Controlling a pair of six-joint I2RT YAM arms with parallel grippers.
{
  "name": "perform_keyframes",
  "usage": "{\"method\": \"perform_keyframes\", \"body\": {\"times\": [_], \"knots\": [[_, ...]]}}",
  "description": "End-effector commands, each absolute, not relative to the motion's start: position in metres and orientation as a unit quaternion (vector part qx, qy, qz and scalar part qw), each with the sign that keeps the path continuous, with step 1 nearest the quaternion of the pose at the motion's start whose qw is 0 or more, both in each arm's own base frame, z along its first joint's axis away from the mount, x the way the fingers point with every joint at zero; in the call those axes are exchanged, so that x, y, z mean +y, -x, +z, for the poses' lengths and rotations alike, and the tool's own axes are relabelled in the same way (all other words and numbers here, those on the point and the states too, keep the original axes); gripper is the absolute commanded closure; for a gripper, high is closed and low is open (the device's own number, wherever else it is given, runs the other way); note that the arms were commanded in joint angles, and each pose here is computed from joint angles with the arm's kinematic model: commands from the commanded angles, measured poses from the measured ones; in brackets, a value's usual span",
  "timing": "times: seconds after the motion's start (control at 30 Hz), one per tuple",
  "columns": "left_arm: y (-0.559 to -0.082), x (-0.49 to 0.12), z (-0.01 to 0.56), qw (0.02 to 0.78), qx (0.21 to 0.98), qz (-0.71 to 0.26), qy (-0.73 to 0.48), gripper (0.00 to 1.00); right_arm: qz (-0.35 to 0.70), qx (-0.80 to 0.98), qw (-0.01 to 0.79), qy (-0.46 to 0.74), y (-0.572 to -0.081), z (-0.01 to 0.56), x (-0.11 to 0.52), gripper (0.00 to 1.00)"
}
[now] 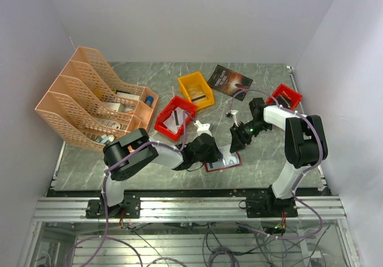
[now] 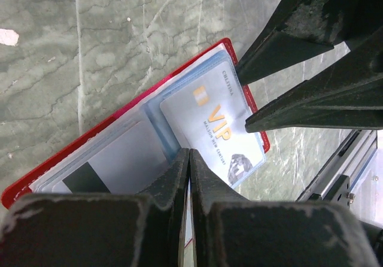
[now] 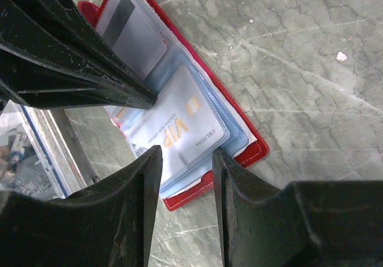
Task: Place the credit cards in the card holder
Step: Turn over the card slot in the card holder.
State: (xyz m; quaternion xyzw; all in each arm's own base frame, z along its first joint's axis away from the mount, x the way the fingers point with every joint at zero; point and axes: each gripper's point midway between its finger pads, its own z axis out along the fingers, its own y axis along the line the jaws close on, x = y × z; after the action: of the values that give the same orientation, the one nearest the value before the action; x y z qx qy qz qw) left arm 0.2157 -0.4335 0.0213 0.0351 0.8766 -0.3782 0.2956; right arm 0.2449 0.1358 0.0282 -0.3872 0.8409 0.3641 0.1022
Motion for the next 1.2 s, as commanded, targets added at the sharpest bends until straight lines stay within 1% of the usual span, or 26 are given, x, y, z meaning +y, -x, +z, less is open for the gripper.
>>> {"method": "perform_keyframes", "body": {"times": [0.0,0.23,0.43,0.67,0.97,1.07,1.17], "knots": [[-0.209,-0.420,0.001,0.279,0.890,-0.359,-0.037,0.87,0.379,0.831,0.108,0.392,-0.247,0.033,0.139,0.61],[-0.210,-0.422,0.010,0.285,0.883,-0.371,-0.041,0.87,0.403,0.813,0.115,0.403,-0.244,0.043,0.145,0.65],[-0.211,-0.424,0.025,0.296,0.874,-0.384,-0.044,0.85,0.420,0.798,0.127,0.413,-0.241,0.054,0.150,0.66],[-0.210,-0.421,0.060,0.319,0.850,-0.417,-0.039,0.78,0.447,0.777,0.131,0.423,-0.237,0.063,0.159,0.66],[-0.206,-0.402,0.068,0.320,0.846,-0.426,-0.016,0.73,0.477,0.752,0.125,0.438,-0.227,0.073,0.173,0.66],[-0.205,-0.393,0.072,0.319,0.843,-0.433,0.001,0.70,0.484,0.744,0.121,0.446,-0.223,0.074,0.179,0.65],[-0.205,-0.385,0.071,0.316,0.841,-0.439,0.017,0.70,0.493,0.729,0.108,0.462,-0.213,0.074,0.190,0.62]]}}
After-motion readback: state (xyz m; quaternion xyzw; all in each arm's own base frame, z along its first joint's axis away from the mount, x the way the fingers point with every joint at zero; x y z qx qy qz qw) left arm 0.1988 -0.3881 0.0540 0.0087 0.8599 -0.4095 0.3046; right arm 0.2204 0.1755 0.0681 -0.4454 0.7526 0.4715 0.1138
